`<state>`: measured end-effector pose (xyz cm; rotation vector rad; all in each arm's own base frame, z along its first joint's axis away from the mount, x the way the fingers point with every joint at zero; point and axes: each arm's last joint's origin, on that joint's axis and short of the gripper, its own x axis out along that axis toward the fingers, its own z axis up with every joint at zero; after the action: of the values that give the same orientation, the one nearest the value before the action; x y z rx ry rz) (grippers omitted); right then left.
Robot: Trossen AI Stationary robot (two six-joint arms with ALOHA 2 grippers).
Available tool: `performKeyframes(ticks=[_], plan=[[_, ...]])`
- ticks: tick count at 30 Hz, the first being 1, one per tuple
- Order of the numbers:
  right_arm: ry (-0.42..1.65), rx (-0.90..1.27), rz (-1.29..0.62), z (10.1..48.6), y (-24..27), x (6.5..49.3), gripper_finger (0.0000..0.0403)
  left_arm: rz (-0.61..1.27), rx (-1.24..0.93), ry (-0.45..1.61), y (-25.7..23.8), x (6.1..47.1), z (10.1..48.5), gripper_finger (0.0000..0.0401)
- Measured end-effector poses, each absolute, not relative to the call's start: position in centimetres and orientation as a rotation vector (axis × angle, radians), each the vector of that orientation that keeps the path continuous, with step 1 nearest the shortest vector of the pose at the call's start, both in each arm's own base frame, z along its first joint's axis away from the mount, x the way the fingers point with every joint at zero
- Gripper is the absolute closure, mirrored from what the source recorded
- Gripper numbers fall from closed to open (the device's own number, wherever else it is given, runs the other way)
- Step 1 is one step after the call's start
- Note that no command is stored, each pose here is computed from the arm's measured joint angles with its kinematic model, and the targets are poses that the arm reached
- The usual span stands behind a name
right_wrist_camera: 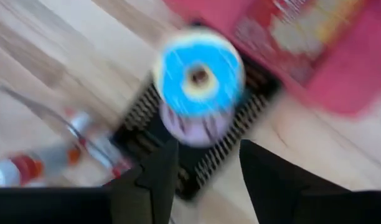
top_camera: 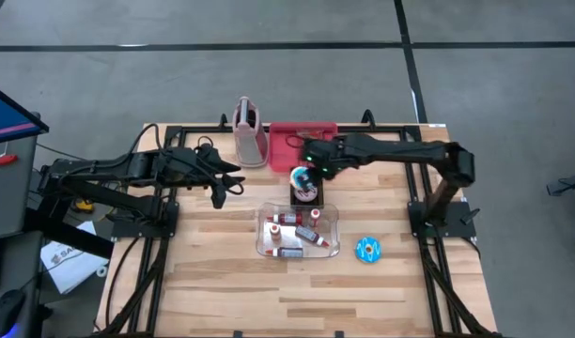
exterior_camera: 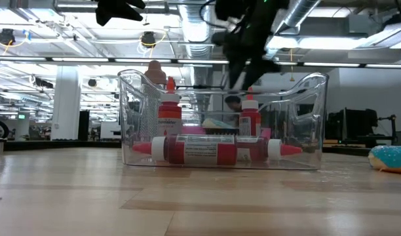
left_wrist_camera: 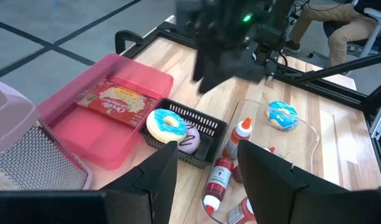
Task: Pick & Place Food Item
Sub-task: Put the blue donut into the black bin
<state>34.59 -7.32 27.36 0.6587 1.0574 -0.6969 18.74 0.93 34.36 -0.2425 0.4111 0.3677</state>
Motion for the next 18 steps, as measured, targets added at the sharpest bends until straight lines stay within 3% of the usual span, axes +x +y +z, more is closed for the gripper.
performKeyframes(ticks=[7, 18], plan=[[1.234, 0.718, -0.805, 25.6, -3.7, 29.5, 0.0212, 0.367, -0.237, 0.414, 0.9, 18.7, 34.3, 0.0237], [1.21, 1.002, -0.922, 23.7, 1.6, 20.6, 0.0202, 0.366, -0.234, 0.413, 0.9, 18.7, 34.3, 0.0237]])
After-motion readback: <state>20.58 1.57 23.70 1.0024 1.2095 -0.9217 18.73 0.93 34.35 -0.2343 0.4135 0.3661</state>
